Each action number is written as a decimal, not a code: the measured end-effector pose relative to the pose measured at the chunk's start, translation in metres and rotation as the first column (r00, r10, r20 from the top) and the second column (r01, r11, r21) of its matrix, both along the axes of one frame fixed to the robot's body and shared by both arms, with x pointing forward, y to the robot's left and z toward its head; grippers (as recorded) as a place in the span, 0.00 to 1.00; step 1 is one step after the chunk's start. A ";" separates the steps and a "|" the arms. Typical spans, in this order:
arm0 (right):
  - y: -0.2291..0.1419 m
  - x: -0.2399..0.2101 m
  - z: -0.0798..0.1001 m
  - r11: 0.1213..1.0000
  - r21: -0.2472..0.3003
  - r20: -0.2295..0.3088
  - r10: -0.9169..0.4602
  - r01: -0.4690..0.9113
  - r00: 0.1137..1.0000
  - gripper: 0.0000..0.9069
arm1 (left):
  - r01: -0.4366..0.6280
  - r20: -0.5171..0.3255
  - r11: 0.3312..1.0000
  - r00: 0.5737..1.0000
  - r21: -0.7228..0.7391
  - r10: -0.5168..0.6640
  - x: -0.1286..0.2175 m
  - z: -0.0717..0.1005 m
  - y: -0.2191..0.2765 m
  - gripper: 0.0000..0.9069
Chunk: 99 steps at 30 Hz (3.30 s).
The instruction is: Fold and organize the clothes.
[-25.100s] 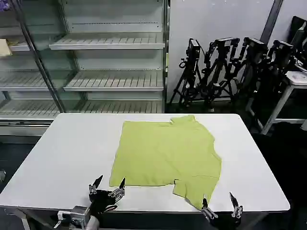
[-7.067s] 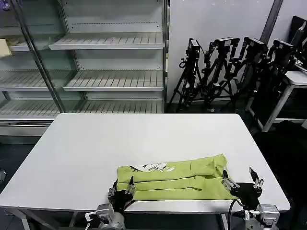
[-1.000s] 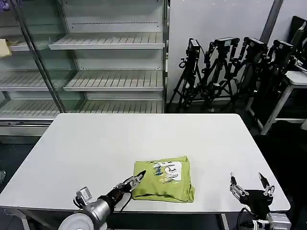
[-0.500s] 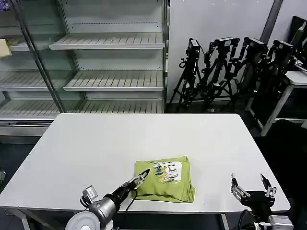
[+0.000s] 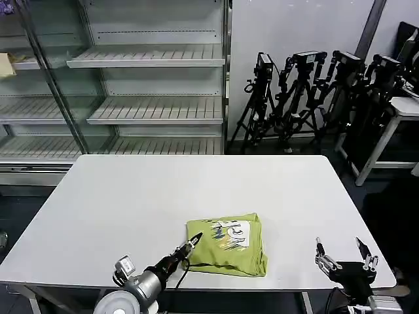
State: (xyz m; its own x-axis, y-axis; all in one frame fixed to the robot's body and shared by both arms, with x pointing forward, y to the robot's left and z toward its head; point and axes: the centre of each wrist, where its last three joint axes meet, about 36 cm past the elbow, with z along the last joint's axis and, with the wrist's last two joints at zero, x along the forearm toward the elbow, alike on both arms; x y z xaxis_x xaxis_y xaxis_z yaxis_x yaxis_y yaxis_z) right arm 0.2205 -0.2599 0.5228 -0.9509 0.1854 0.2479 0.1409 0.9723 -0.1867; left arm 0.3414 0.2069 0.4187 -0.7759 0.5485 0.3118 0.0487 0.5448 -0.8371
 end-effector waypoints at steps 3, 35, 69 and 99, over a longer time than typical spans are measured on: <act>0.000 -0.001 0.001 1.000 -0.001 0.003 -0.002 0.002 1.000 1.00 | -0.009 -0.004 1.000 1.000 -0.017 0.009 0.000 0.000 0.000 0.04; 0.000 0.019 -0.008 0.999 0.032 0.035 0.027 -0.028 0.999 1.00 | -0.272 0.294 0.865 0.943 0.421 0.153 0.001 0.108 0.193 0.04; 0.002 0.011 -0.004 1.000 0.010 0.059 0.017 -0.018 0.998 1.00 | 0.021 0.289 0.641 0.881 0.767 -0.375 0.061 0.022 -0.066 1.00; 0.008 0.022 -0.008 0.992 -0.008 0.156 0.122 -0.123 0.980 1.00 | -0.365 0.635 0.773 0.770 0.519 -0.063 0.008 0.044 -0.016 1.00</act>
State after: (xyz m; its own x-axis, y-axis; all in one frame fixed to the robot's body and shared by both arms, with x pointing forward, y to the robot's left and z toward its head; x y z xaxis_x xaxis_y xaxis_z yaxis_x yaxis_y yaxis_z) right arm 0.2426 -0.2518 0.5150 -0.9934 0.0647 0.0948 0.0479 0.9843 -0.1700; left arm 0.3496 0.1909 0.4626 -0.9608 0.2756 -0.0295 0.2766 0.9466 -0.1655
